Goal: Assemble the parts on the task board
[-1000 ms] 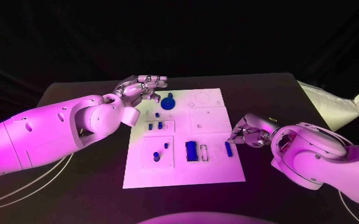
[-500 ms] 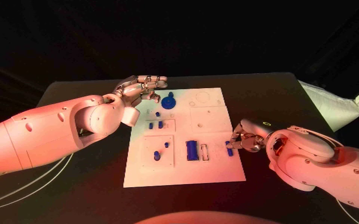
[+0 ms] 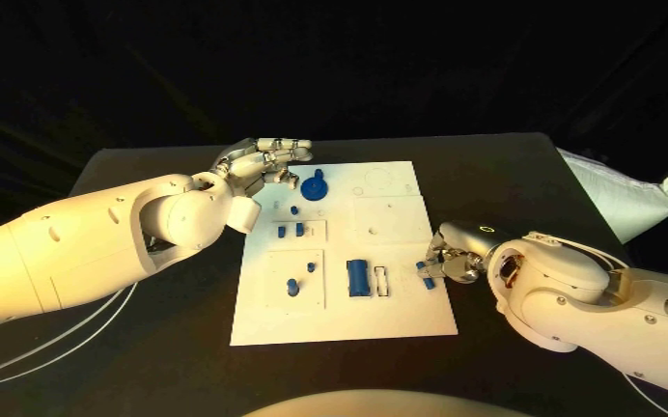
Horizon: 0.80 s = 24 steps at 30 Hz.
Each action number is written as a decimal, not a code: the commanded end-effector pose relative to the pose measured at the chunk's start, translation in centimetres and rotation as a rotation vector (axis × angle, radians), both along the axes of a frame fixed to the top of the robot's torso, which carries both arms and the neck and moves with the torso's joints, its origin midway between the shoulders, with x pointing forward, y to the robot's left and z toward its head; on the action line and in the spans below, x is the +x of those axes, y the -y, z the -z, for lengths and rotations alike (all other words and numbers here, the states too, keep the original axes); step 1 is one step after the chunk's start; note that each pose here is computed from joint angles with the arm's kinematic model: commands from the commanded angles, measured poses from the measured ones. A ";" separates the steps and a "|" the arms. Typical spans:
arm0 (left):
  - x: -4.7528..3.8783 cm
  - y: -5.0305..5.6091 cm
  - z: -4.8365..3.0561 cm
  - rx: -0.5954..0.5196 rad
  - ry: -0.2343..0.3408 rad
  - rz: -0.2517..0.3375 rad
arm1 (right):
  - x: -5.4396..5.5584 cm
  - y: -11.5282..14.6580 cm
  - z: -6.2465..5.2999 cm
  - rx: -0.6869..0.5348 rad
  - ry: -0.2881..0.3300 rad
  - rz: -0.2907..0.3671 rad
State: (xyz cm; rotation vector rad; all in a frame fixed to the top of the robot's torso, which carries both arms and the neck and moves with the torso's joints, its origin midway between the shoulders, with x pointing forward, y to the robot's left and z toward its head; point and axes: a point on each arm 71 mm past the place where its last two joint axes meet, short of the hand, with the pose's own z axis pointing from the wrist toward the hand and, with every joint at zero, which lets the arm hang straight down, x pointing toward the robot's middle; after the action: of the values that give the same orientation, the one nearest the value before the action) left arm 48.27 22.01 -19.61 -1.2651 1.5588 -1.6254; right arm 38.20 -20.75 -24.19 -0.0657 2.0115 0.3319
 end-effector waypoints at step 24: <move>-0.09 0.0 -0.06 -0.013 0.000 0.015 | -0.9 -1.8 1.8 -0.338 0.015 -0.207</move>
State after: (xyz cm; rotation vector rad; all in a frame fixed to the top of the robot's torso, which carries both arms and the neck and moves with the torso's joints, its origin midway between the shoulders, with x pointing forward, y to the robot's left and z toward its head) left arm 48.26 22.26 -19.63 -1.2672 1.5579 -1.6211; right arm 37.93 -18.10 -24.05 -0.4217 1.9211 0.2124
